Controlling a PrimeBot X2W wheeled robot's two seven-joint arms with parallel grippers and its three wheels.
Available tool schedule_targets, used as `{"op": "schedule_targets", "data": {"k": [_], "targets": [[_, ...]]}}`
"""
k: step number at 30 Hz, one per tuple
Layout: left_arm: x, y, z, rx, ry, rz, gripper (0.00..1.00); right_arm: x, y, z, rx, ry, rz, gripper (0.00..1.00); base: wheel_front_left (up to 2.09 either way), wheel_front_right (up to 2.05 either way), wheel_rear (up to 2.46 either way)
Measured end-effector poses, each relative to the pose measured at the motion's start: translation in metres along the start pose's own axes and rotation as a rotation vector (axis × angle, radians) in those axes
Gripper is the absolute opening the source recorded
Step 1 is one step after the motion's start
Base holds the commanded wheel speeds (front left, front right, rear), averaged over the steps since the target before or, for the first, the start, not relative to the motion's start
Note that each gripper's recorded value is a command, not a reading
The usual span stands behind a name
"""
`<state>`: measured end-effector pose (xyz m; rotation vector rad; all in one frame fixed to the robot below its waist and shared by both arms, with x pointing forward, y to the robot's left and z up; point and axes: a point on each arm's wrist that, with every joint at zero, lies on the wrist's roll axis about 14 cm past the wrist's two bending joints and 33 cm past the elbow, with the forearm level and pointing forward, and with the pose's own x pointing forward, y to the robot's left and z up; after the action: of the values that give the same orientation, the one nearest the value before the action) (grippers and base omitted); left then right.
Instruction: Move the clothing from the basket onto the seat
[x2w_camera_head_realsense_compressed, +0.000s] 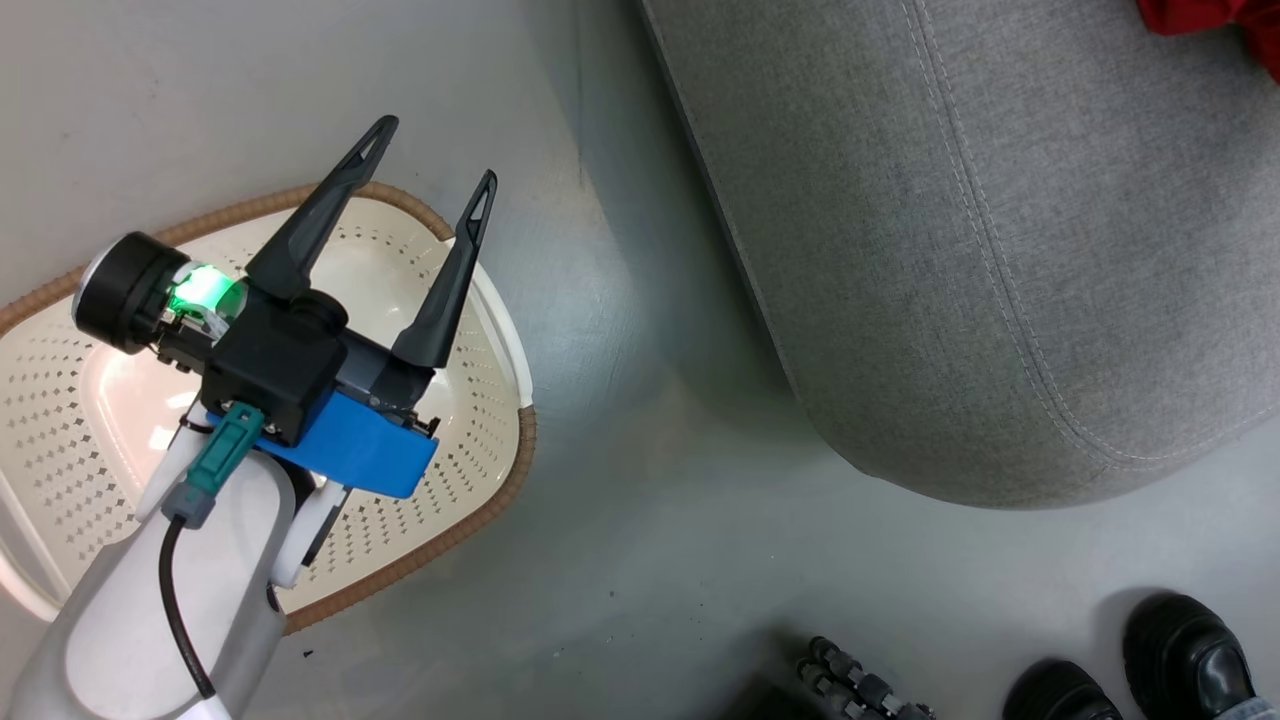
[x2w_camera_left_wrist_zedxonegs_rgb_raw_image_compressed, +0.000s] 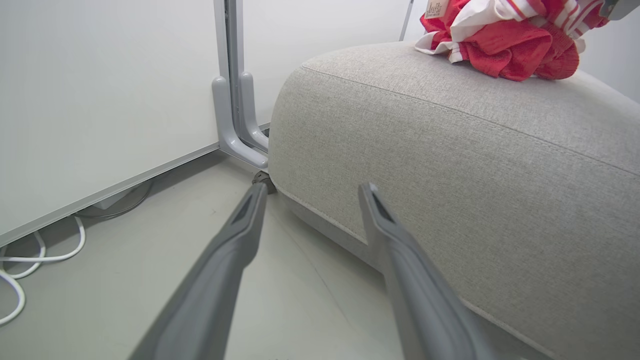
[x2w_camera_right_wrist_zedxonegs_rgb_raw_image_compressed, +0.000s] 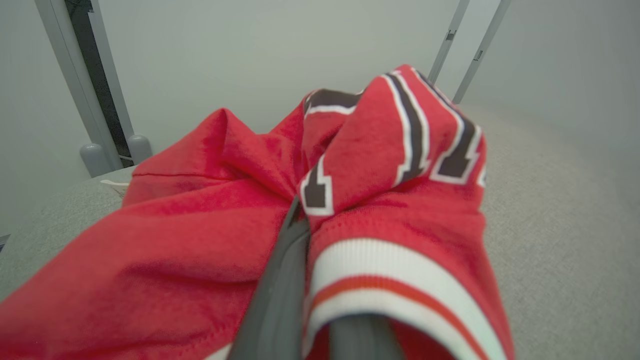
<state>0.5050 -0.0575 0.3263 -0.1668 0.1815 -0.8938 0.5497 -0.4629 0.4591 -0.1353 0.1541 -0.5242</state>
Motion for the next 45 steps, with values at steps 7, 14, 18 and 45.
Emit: {"op": "schedule_targets", "data": {"k": [7, 14, 18, 45], "targets": [[-0.001, 0.0, 0.0, -0.002, 0.002, 0.004, 1.0, 0.0, 0.005, -0.003, -0.009, 0.009, 0.013, 1.0, 0.0, 0.0, 0.0], [-0.003, 0.0, 0.001, -0.001, 0.003, 0.01, 1.0, 0.001, 0.011, -0.003, -0.007, 0.007, 0.029, 1.0, 0.0, 0.0, 0.0], [-0.004, -0.001, 0.005, -0.005, -0.004, 0.016, 1.0, 0.0, 0.013, 0.003, -0.001, -0.005, 0.037, 1.0, 0.0, 0.0, 0.0], [-0.055, -0.035, 0.083, -0.034, -0.089, 0.159, 1.0, -0.085, 0.0, 0.025, 0.051, -0.044, 0.112, 1.0, 0.0, 0.0, 0.0]]}}
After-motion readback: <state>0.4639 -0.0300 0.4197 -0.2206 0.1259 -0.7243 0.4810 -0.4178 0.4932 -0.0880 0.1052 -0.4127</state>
